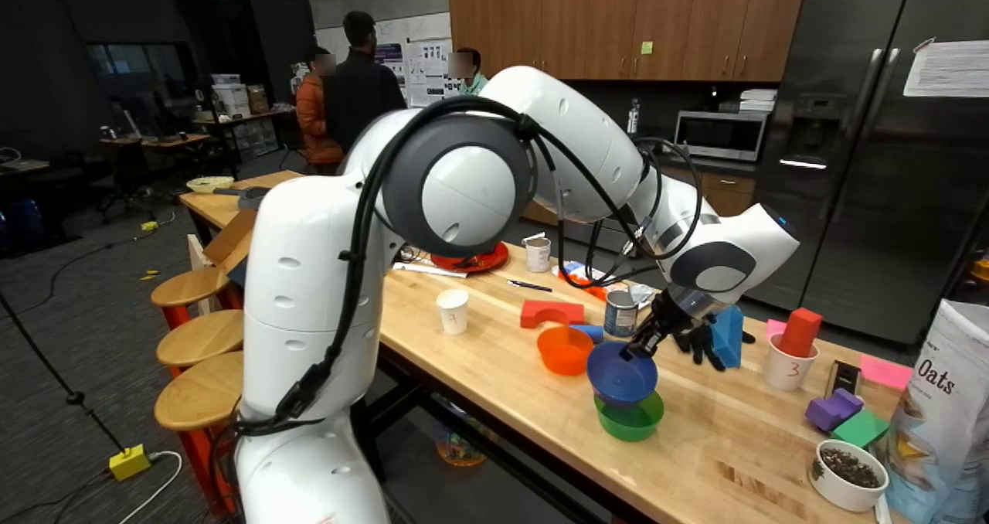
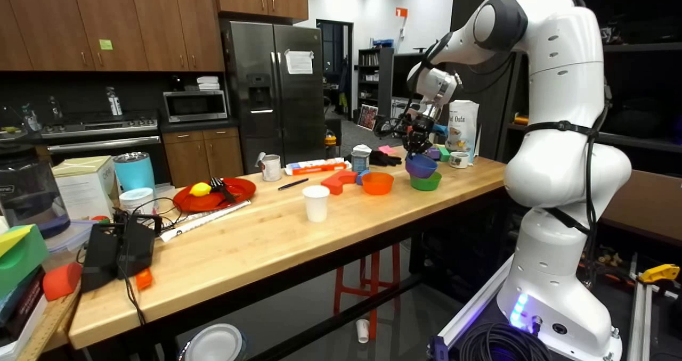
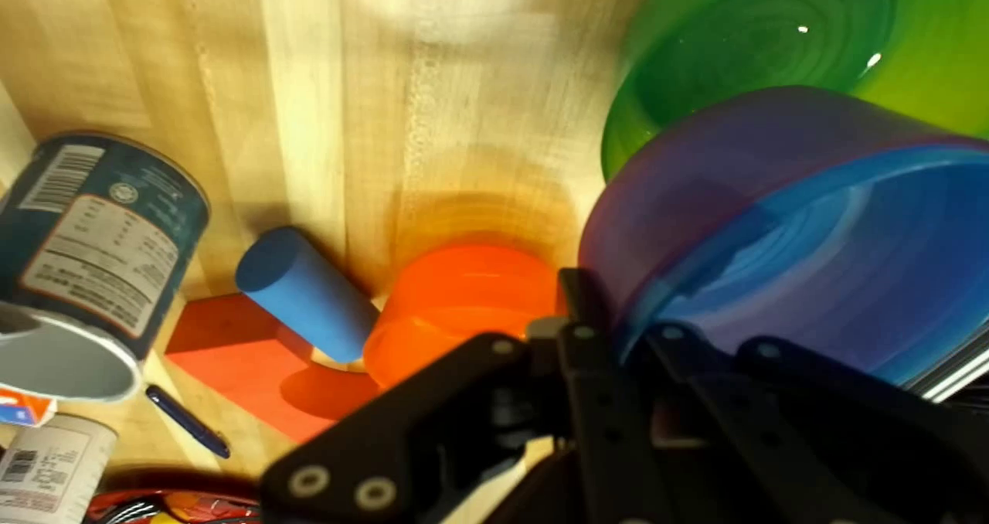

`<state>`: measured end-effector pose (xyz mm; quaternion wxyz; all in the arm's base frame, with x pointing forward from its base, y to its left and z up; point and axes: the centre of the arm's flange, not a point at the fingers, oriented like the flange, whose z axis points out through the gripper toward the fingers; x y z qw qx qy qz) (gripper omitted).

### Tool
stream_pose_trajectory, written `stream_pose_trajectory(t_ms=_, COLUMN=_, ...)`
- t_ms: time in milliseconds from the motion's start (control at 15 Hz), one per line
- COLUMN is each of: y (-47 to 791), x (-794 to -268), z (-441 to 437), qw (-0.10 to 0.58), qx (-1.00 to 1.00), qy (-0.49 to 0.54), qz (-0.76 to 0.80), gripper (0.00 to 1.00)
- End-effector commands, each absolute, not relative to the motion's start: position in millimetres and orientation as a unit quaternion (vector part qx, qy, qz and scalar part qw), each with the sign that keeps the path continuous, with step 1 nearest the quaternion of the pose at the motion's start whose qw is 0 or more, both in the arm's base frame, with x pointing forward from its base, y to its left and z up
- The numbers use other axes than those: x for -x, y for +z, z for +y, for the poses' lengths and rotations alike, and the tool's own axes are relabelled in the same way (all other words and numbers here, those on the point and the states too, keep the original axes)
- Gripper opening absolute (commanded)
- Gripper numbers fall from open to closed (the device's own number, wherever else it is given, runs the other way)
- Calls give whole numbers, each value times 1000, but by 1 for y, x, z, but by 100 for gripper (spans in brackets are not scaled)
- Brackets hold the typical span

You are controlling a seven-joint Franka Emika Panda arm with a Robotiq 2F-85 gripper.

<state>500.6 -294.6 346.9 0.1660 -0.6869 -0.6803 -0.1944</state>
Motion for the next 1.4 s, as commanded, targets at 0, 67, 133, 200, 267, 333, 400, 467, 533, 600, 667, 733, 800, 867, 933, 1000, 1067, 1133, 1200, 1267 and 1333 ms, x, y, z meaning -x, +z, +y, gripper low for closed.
stream_pose_trajectory(t_ms=0, y=351, x=-518, z=-305, qw=169, qx=703, qy=-192, qz=-664, gripper=2)
stream_pose_trajectory(t_ms=67, y=350, x=-520, z=-306, qw=173, qx=707, qy=-187, qz=-660, gripper=2)
stream_pose_trajectory(t_ms=133, y=350, x=-522, z=-306, qw=175, qx=709, qy=-187, qz=-657, gripper=2)
stream_pose_trajectory(t_ms=200, y=347, x=-523, z=-307, qw=180, qx=712, qy=-183, qz=-653, gripper=2)
stream_pose_trajectory(t_ms=267, y=347, x=-523, z=-307, qw=183, qx=715, qy=-181, qz=-651, gripper=2)
stream_pose_trajectory(t_ms=333, y=346, x=-521, z=-306, qw=185, qx=717, qy=-180, qz=-648, gripper=2)
stream_pose_trajectory(t_ms=400, y=347, x=-518, z=-305, qw=187, qx=719, qy=-177, qz=-645, gripper=2)
stream_pose_trajectory(t_ms=467, y=348, x=-514, z=-304, qw=187, qx=722, qy=-176, qz=-643, gripper=2)
stream_pose_trajectory(t_ms=533, y=350, x=-510, z=-303, qw=186, qx=727, qy=-174, qz=-638, gripper=2)
stream_pose_trajectory(t_ms=600, y=352, x=-506, z=-303, qw=181, qx=732, qy=-172, qz=-634, gripper=2)
stream_pose_trajectory(t_ms=667, y=356, x=-502, z=-303, qw=176, qx=738, qy=-172, qz=-628, gripper=2)
stream_pose_trajectory(t_ms=733, y=359, x=-498, z=-303, qw=171, qx=743, qy=-172, qz=-624, gripper=2)
stream_pose_trajectory(t_ms=800, y=363, x=-494, z=-303, qw=166, qx=747, qy=-171, qz=-621, gripper=2)
stream_pose_trajectory(t_ms=867, y=366, x=-491, z=-304, qw=161, qx=750, qy=-169, qz=-618, gripper=2)
stream_pose_trajectory(t_ms=933, y=368, x=-488, z=-305, qw=159, qx=753, qy=-167, qz=-617, gripper=2)
stream_pose_trajectory(t_ms=1000, y=370, x=-487, z=-304, qw=160, qx=754, qy=-165, qz=-615, gripper=2)
stream_pose_trajectory(t_ms=1067, y=371, x=-485, z=-304, qw=160, qx=755, qy=-165, qz=-613, gripper=2)
stream_pose_trajectory(t_ms=1133, y=371, x=-483, z=-303, qw=161, qx=755, qy=-165, qz=-613, gripper=2)
stream_pose_trajectory(t_ms=1200, y=371, x=-482, z=-302, qw=163, qx=757, qy=-165, qz=-611, gripper=2)
stream_pose_trajectory(t_ms=1267, y=371, x=-482, z=-300, qw=165, qx=758, qy=-164, qz=-609, gripper=2)
stream_pose_trajectory(t_ms=1333, y=368, x=-481, z=-300, qw=170, qx=759, qy=-162, qz=-607, gripper=2)
